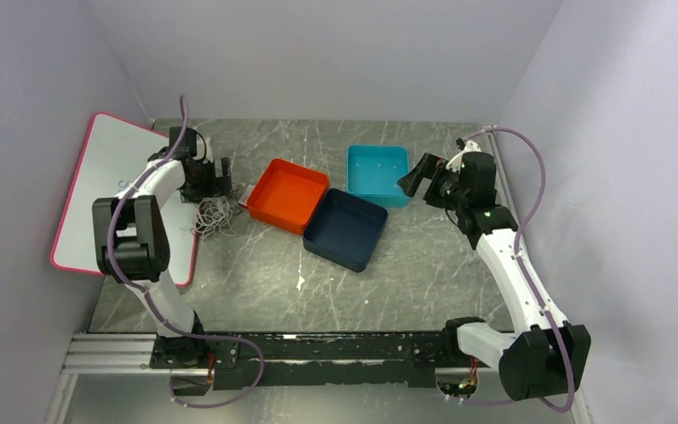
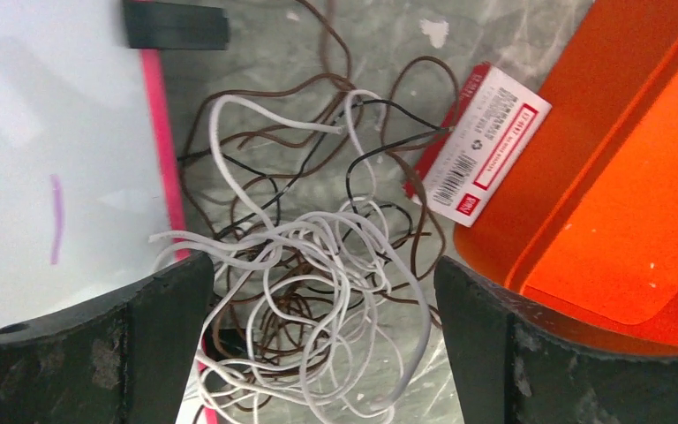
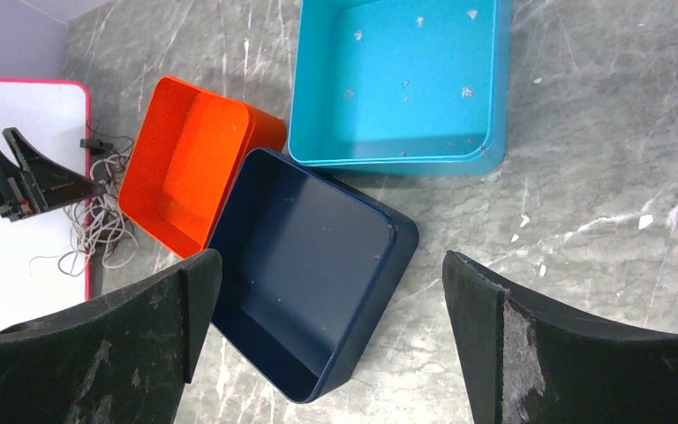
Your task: Untangle the cables
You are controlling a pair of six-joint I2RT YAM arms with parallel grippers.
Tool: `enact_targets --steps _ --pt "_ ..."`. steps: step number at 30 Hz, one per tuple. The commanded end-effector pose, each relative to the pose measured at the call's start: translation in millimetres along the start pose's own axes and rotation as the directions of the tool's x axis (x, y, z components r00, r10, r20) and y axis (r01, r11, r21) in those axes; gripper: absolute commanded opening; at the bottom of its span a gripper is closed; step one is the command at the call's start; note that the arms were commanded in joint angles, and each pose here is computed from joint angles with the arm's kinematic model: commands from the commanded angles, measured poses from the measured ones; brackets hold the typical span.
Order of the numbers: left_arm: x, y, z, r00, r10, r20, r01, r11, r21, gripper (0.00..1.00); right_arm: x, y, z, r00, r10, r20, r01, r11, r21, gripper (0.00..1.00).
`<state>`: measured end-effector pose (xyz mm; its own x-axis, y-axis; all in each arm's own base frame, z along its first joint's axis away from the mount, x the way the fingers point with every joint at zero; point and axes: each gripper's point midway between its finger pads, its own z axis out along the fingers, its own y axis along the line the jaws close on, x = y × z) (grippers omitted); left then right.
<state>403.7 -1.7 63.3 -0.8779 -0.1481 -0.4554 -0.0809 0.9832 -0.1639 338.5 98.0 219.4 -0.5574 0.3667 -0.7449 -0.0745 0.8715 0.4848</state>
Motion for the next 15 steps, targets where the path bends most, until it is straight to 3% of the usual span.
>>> enact_targets --steps 1,15 --pt "-7.3 -14.2 3.0 0.999 0.047 0.019 -0.047 0.999 -0.004 0.99 -2.5 2.9 -2.8 1.0 -0.009 0.014 0.009 1.0 -0.026 1.0" --pt "18.6 -9.0 27.9 0.996 0.031 -0.085 -0.037 0.997 -0.069 0.99 -0.3 1.9 -4.0 1.0 -0.009 0.017 0.009 1.0 -0.027 1.0"
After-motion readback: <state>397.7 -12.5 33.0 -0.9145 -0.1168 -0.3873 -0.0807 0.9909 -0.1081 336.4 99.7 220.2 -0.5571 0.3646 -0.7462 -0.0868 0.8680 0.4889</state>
